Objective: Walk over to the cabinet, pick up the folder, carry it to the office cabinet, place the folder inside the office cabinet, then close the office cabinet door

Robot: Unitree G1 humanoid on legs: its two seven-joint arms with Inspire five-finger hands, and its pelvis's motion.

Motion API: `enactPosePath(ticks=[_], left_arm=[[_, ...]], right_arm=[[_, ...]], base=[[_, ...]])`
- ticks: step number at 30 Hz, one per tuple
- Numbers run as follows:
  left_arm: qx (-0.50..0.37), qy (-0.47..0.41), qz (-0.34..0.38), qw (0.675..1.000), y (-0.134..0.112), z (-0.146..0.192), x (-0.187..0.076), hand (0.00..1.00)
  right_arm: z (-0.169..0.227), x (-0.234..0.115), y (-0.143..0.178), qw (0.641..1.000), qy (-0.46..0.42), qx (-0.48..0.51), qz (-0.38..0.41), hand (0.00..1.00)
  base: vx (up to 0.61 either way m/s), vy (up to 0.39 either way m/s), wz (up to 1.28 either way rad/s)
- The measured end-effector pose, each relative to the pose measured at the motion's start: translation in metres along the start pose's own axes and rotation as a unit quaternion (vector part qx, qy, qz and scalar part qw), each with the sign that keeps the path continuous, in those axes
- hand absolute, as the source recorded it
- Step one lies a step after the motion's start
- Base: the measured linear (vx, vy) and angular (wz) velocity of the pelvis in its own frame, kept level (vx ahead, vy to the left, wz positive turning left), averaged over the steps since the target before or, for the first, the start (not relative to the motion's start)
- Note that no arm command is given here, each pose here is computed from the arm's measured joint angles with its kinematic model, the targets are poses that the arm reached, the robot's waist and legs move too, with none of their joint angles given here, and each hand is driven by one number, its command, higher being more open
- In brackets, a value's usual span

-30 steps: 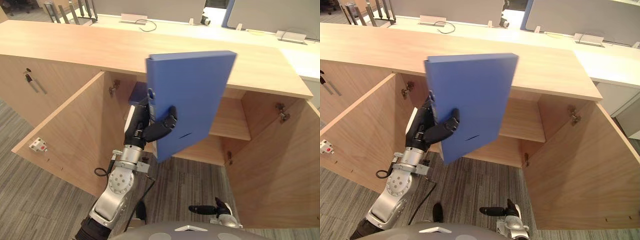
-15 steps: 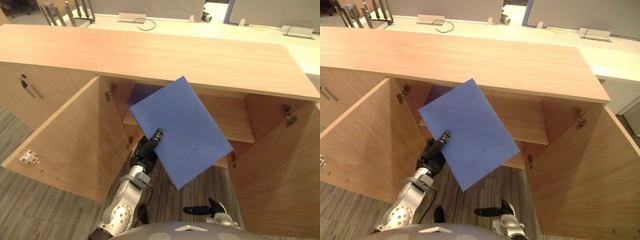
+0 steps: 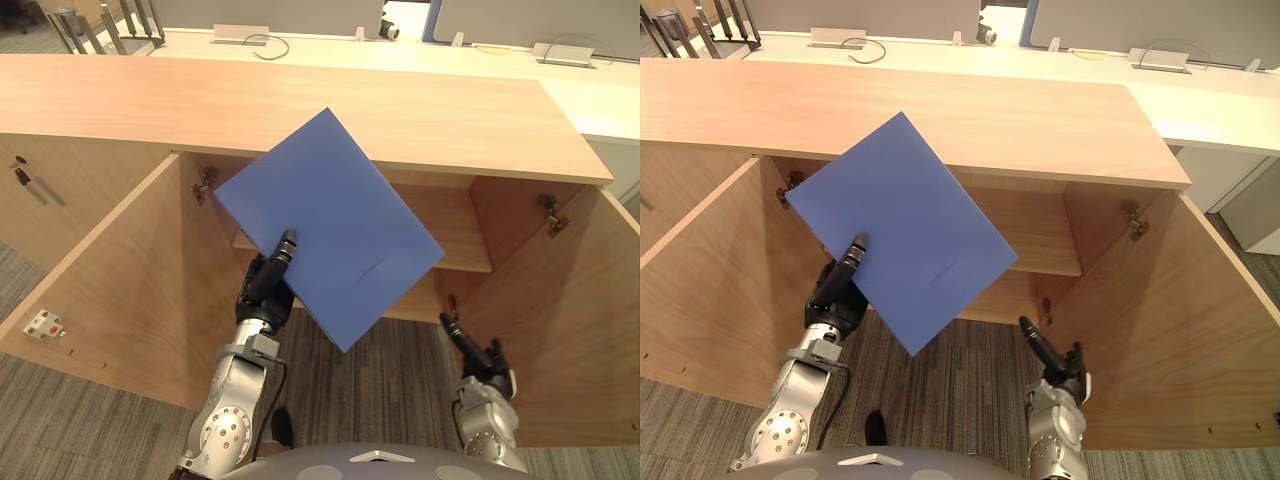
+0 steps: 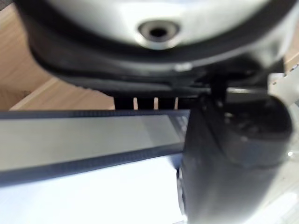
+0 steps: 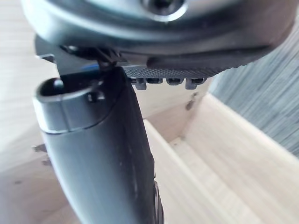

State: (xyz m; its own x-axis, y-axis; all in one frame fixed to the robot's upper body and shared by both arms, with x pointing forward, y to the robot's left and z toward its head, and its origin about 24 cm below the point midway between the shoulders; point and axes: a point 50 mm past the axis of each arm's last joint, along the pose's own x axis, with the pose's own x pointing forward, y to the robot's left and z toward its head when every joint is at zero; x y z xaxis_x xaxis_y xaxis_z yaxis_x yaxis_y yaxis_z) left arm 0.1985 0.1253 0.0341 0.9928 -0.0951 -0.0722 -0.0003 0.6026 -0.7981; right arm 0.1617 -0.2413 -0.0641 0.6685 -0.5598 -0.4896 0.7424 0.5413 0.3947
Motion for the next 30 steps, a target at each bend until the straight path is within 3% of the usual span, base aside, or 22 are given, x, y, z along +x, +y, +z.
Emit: enactPosePath(ticks=[9, 13, 17, 22, 30], left_arm=[[0.073, -0.088, -0.005, 0.993, 0.0, 0.037, -0.006, 0.0], [0.1, -0.12, -0.017, 0.987, 0.0, 0.053, -0.007, 0.0], [0.123, -0.135, -0.039, 0.982, 0.0, 0.063, -0.009, 0.0], [0.158, -0.137, -0.078, 0.975, -0.006, 0.067, -0.01, 0.0], [0.188, -0.148, -0.155, 0.959, -0.025, 0.075, -0.006, 0.0]], right_arm=[[0.043, 0.002, 0.016, 0.994, -0.094, 0.062, 0.013, 1.0], [0.063, 0.0, 0.032, 0.984, -0.124, 0.098, 0.084, 1.0], [0.099, -0.011, 0.068, 0.953, -0.182, 0.077, 0.231, 1.0], [0.142, -0.034, 0.12, 0.878, -0.262, 0.043, 0.399, 1.0], [0.159, -0.057, 0.15, 0.81, -0.304, -0.01, 0.501, 1.0]], base=[[-0.04, 0.013, -0.02], [0.04, 0.009, -0.02], [0.01, 0.003, 0.0], [-0.03, 0.013, 0.03], [-0.03, 0.016, 0.03]])
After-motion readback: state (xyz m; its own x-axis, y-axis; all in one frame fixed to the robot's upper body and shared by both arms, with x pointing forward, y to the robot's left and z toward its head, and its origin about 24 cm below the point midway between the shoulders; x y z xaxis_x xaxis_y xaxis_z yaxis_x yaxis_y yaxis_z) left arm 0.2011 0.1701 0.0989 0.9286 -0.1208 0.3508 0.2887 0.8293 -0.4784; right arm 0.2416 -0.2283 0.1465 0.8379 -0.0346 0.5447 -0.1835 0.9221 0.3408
